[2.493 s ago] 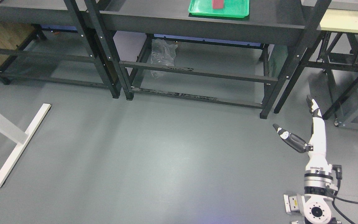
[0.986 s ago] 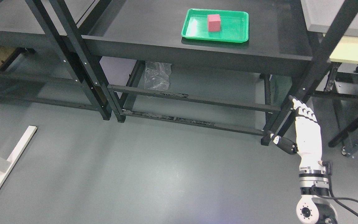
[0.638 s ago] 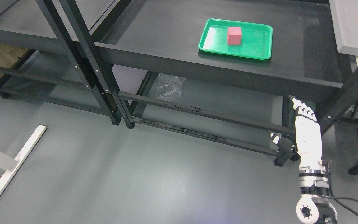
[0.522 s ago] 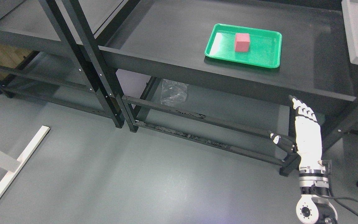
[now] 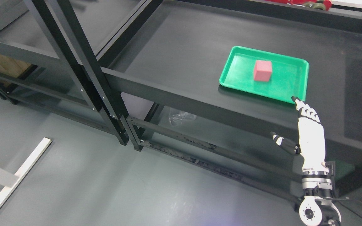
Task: Pick pink block from left shelf to tray
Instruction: 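Reach the right hand over the green tray toward the pink cube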
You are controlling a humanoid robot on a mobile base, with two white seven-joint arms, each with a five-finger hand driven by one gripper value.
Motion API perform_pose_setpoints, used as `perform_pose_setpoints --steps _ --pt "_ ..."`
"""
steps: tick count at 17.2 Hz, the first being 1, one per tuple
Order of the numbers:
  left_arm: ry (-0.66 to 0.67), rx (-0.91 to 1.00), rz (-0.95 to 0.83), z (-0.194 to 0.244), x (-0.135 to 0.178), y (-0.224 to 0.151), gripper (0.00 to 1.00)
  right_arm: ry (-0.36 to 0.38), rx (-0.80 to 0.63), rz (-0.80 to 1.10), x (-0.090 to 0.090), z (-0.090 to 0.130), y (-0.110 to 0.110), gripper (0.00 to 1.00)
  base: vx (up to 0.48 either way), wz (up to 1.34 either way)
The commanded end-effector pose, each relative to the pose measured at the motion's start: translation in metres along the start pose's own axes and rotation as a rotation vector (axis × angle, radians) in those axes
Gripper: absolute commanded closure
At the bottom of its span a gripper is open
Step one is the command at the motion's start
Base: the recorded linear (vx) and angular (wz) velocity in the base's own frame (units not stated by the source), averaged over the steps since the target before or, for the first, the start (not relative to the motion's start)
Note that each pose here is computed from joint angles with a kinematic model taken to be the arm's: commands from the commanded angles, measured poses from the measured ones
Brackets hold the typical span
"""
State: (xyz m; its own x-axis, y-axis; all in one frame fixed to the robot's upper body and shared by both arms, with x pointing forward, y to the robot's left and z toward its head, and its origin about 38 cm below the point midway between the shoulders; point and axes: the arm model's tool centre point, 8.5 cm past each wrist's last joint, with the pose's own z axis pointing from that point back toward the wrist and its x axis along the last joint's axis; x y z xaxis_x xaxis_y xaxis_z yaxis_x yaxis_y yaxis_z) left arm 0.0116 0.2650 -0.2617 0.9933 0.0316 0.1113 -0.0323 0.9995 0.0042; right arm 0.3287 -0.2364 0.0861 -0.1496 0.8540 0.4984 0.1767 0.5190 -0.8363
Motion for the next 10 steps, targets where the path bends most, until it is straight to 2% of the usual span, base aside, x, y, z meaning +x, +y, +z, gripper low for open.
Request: perform_pose_setpoints --steps 1,10 --pt "-0.041 0.015 -0.007 -0.0009 0.0214 0.0107 0.0 -0.005 0.008 0.015 -0.0034 0.0002 -0.001 0.0 0.306 0.12" --pt "-0.041 0.015 -0.007 -0.0009 0.0214 0.0107 0.0 0.011 0.04 0.015 -0.0075 0.0016 0.0066 0.01 0.297 0.04"
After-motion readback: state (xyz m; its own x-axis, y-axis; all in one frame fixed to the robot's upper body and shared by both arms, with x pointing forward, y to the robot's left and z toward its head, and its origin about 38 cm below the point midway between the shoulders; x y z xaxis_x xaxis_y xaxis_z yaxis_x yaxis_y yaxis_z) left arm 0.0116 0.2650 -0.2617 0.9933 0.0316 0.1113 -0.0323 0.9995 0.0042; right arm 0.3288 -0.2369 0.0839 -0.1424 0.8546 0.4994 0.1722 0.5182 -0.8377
